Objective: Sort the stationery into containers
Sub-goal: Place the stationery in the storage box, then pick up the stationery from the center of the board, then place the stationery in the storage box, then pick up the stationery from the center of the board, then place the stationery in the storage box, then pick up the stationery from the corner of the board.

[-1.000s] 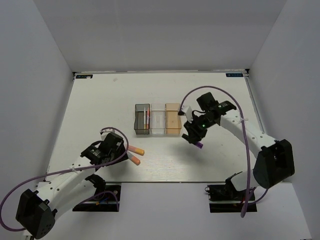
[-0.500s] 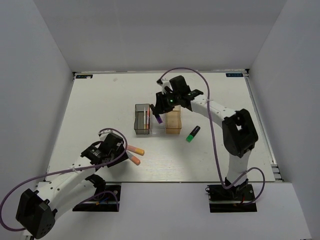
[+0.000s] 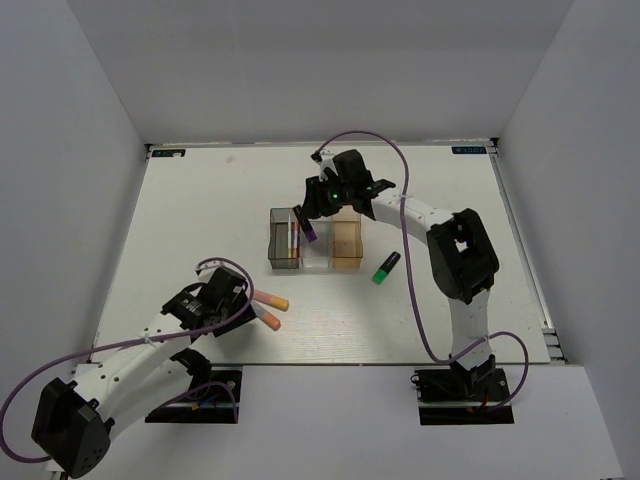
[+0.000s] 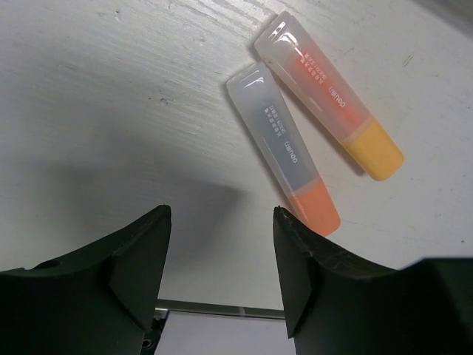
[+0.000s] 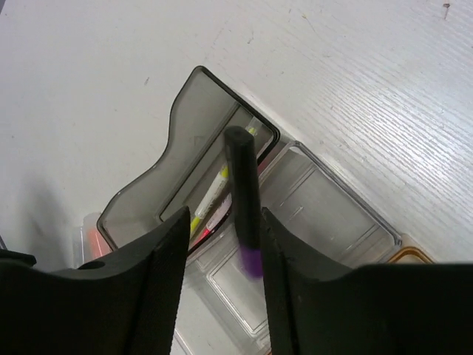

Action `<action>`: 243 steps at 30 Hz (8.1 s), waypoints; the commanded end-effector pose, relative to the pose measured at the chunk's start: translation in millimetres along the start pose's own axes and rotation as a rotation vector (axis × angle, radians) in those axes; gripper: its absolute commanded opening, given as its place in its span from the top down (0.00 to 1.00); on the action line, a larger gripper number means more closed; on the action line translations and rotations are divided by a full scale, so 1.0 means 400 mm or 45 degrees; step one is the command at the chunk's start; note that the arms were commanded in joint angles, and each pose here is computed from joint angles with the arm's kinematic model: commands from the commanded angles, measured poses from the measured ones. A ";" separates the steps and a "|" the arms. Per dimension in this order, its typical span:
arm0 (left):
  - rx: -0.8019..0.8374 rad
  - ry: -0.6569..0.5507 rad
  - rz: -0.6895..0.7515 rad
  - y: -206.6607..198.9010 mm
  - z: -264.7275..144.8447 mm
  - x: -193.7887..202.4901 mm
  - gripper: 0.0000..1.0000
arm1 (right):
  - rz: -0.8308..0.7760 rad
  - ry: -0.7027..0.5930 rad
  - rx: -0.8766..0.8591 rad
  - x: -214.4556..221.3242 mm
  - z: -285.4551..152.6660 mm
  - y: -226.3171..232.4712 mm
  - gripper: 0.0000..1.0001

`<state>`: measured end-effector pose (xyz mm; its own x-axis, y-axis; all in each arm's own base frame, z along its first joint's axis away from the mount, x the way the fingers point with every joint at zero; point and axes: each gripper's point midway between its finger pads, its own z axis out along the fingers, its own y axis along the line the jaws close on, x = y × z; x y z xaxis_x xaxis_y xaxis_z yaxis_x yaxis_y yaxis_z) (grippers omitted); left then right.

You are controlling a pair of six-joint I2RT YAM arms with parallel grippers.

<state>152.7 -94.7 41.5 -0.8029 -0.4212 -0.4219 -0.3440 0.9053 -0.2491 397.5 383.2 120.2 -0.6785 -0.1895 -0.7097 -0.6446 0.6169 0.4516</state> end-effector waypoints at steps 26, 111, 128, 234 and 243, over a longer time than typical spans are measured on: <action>0.056 -0.009 0.033 -0.004 0.009 0.008 0.51 | -1.764 0.435 -0.457 0.301 -0.534 -0.166 0.56; 0.072 0.001 -0.141 -0.044 0.010 -0.004 0.52 | 0.056 0.064 0.049 0.015 -0.005 0.006 0.94; -0.035 0.031 -0.217 -0.064 0.039 -0.016 0.41 | 0.035 0.120 0.047 0.057 -0.054 0.011 0.56; -0.215 -0.191 -0.045 -0.219 0.020 -0.108 0.32 | 0.011 -0.152 0.448 0.213 -0.692 -0.191 0.55; -0.269 -0.142 -0.090 -0.216 0.098 -0.094 0.29 | 0.033 -0.133 0.432 0.225 -0.686 -0.198 0.55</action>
<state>219.8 -155.5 44.4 -0.7783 -0.3897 -0.4922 -0.4315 0.9016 -0.0314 286.3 105.2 166.8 -0.6525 -0.1132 -0.7493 -0.4514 0.8523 0.2643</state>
